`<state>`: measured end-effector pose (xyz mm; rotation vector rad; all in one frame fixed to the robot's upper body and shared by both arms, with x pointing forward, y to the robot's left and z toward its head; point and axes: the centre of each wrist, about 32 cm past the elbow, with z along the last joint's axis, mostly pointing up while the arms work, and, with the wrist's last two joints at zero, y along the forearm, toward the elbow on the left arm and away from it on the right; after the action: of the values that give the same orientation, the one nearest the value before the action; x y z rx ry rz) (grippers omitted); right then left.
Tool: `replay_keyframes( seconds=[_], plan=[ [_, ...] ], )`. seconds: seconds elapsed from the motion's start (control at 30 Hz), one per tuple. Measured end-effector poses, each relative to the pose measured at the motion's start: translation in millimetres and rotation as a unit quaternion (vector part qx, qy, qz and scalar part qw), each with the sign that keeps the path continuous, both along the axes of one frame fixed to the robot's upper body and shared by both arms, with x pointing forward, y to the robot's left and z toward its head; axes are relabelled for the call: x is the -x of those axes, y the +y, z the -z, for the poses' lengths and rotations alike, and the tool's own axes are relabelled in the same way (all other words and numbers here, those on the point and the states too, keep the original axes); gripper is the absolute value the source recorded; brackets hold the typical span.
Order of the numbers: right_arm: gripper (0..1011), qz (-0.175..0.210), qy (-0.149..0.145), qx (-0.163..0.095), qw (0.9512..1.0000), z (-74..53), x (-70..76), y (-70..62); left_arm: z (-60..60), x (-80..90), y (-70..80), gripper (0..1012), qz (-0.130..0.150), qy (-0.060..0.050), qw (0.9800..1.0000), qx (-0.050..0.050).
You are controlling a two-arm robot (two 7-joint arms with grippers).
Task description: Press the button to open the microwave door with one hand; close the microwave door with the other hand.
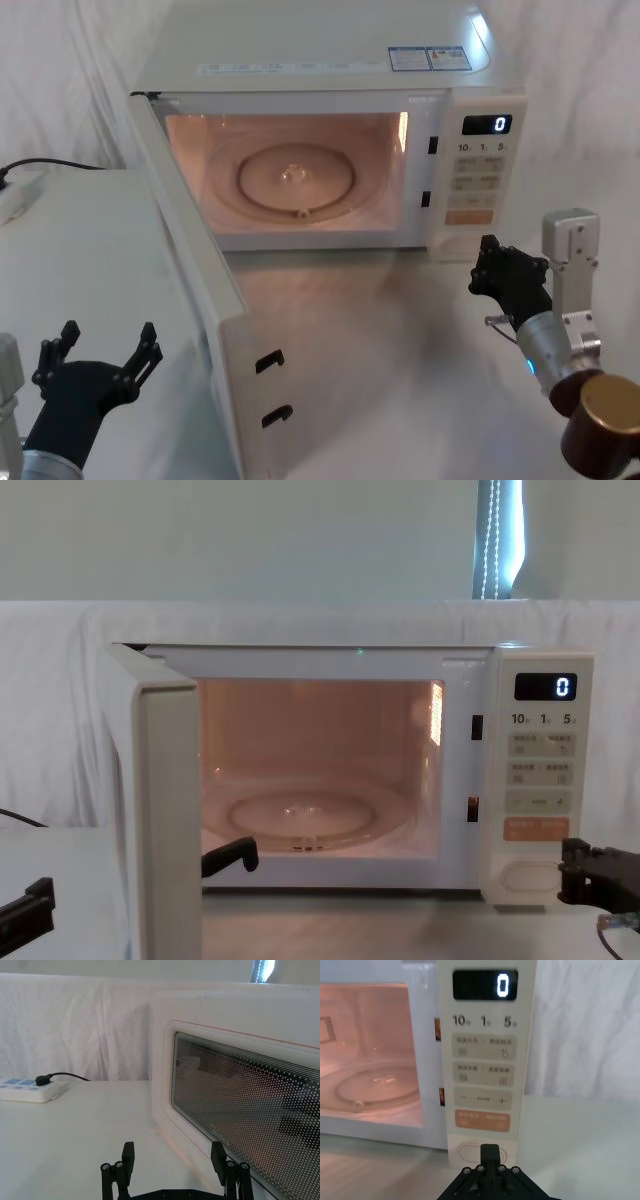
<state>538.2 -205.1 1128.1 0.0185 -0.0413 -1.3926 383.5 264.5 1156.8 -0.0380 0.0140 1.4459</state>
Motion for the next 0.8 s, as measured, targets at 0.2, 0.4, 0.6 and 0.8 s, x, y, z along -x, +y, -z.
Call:
replay_keyframes(
  seconds=[0.2,0.4,0.6,0.8],
  plan=[
    [0,0.007,-0.007,-0.006,0.9999,0.5,17.1,1.4,0.0,0.0,0.0,1001,0.000,0.000,1.0000,0.000],
    [0,0.011,-0.006,-0.013,0.9998,5.0,33.0,2.1,0.0,0.0,0.0,1001,0.000,0.000,1.0000,0.000],
    [0,0.011,-0.004,-0.017,0.9998,8.8,41.8,3.5,0.0,0.0,0.0,1001,0.000,0.000,1.0000,0.000],
    [0,0.006,0.000,-0.016,0.9999,11.2,46.6,4.3,0.0,0.0,0.0,1001,0.000,0.000,1.0000,0.000]
  ],
)
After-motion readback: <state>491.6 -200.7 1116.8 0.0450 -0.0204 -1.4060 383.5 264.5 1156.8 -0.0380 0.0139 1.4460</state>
